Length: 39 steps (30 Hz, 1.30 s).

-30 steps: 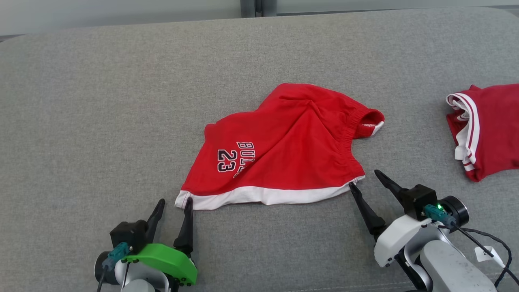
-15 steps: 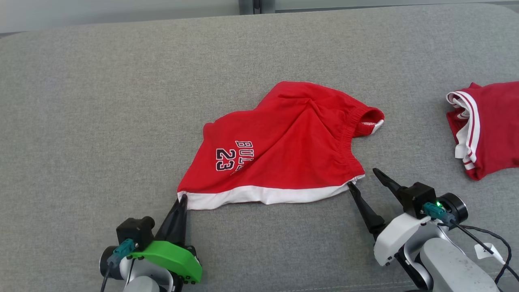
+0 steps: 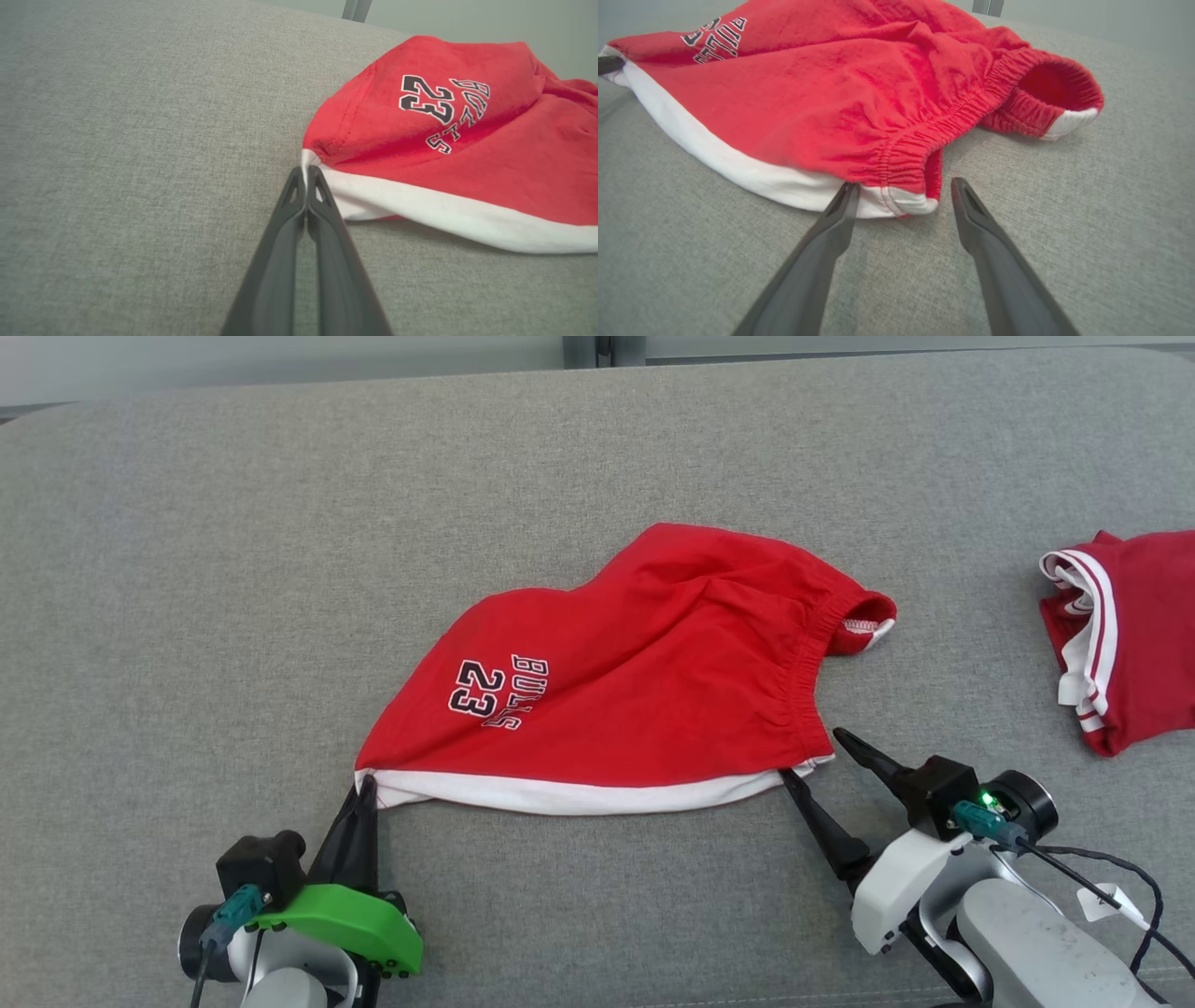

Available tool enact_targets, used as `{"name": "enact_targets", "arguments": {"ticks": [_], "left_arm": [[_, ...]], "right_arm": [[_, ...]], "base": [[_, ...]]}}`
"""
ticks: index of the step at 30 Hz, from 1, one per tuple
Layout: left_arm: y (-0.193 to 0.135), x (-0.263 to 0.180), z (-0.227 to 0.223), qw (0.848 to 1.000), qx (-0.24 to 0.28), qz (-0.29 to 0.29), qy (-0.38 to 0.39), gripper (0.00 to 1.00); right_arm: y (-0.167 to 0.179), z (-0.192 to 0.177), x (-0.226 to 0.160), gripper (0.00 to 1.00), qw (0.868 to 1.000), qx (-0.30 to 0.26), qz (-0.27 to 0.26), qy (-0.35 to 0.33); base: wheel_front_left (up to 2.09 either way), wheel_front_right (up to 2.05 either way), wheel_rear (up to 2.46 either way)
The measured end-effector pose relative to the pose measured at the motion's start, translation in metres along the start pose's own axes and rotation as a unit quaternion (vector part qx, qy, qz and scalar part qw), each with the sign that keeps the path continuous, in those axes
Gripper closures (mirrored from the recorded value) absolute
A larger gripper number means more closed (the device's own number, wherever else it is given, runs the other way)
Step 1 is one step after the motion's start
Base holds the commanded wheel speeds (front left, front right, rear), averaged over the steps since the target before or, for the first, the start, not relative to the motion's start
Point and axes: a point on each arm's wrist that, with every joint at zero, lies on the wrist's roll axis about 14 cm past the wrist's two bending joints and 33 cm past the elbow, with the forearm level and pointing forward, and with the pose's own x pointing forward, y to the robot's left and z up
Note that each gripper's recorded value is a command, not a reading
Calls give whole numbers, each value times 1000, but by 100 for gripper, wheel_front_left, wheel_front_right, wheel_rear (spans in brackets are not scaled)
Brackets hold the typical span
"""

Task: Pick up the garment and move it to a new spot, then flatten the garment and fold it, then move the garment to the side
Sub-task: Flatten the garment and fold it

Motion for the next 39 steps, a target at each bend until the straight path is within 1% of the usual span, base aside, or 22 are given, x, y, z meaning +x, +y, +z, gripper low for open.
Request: {"name": "enact_targets", "arguments": {"ticks": [8,9,10,12,20,23,30,34,36,37,39], "left_arm": [[1,-1,2,1000,0,1,-3,100],[1,-2,2,1000,0,1,-4,100],[0,-2,3,1000,0,1,-4,100],[0,-3,3,1000,0,1,-4,100],[-1,-11,3,1000,0,0,-5,100],[2,-28,-4,1000,0,7,0,100],[1,-47,4,1000,3,9,-19,100],[-4,-47,26,999,7,0,-53,100],[-10,-41,44,997,16,-9,-78,100],[-13,-36,56,995,21,-15,-93,100],[-21,-22,90,990,38,-32,-131,100]], "right_arm": [[17,1,-2,0,999,-17,35,3],[18,-1,-3,10,999,-17,37,6],[19,-3,-4,38,999,-18,38,9],[20,-6,-6,100,999,-16,40,14],[24,-2,-10,100,999,-4,38,12],[32,2,-21,100,1000,13,28,1],[43,10,-42,100,999,44,8,-23],[43,28,-46,100,997,59,0,-55],[36,41,-43,100,996,55,-6,-71],[29,52,-40,100,995,54,-11,-84],[14,83,-30,100,992,35,-15,-116]], "base": [[0,0,0],[0,0,0],[0,0,0],[0,0,0],[0,0,0],[0,0,0],[0,0,0],[0,0,0],[0,0,0],[0,0,0],[0,0,0]]}}
